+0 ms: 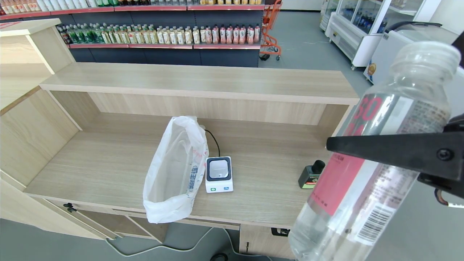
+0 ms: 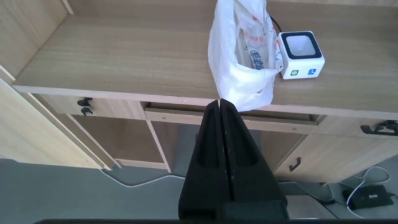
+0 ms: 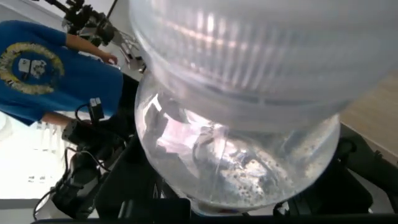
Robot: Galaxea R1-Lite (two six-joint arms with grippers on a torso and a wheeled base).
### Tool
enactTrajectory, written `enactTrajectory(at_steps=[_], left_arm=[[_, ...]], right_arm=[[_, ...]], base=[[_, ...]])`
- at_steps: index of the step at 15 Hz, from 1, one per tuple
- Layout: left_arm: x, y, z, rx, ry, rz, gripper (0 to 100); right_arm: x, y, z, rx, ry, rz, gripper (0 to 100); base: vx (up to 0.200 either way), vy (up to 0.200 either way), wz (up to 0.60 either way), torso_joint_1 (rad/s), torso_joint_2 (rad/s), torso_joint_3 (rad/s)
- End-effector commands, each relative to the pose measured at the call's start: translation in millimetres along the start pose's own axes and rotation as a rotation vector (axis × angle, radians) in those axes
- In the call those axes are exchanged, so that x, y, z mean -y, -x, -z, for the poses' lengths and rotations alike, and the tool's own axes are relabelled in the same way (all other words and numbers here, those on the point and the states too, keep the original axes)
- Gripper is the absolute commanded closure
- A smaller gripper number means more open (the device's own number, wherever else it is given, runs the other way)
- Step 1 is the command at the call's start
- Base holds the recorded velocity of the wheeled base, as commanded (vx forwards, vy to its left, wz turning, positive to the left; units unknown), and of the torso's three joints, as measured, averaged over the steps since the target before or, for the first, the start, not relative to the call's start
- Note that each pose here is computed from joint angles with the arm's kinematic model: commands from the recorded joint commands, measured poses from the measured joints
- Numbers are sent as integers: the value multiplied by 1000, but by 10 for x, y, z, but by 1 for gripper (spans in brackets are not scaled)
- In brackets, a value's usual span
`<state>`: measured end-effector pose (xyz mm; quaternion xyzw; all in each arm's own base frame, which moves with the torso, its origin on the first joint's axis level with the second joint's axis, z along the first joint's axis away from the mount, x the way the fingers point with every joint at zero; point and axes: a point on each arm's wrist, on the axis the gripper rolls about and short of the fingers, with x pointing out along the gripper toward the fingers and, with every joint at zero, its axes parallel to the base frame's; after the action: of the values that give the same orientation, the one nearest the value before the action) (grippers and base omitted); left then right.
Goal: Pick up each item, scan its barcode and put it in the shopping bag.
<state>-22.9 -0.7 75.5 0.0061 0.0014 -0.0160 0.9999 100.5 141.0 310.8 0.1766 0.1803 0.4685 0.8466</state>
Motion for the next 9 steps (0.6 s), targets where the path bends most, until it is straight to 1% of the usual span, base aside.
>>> enactTrajectory(at_steps=[1,3,4,9], left_arm=[[0,1,-3,1,0,0,100],[0,0,1,0,0,-1,100],[0,1,-3,1,0,-1,100],[0,0,1,0,0,0,100]], right_arm=[[-83,-18,2,-31,5,17,100],[-182,32,-31,-58,6,29,100],[-194,35,-38,-62,7,29,100],[-257,-42,-173,-35,10,55,100]], base=[[0,0,0,0,0,0],[0,0,0,0,0,0],[0,0,0,0,0,0],[0,0,0,0,0,0]])
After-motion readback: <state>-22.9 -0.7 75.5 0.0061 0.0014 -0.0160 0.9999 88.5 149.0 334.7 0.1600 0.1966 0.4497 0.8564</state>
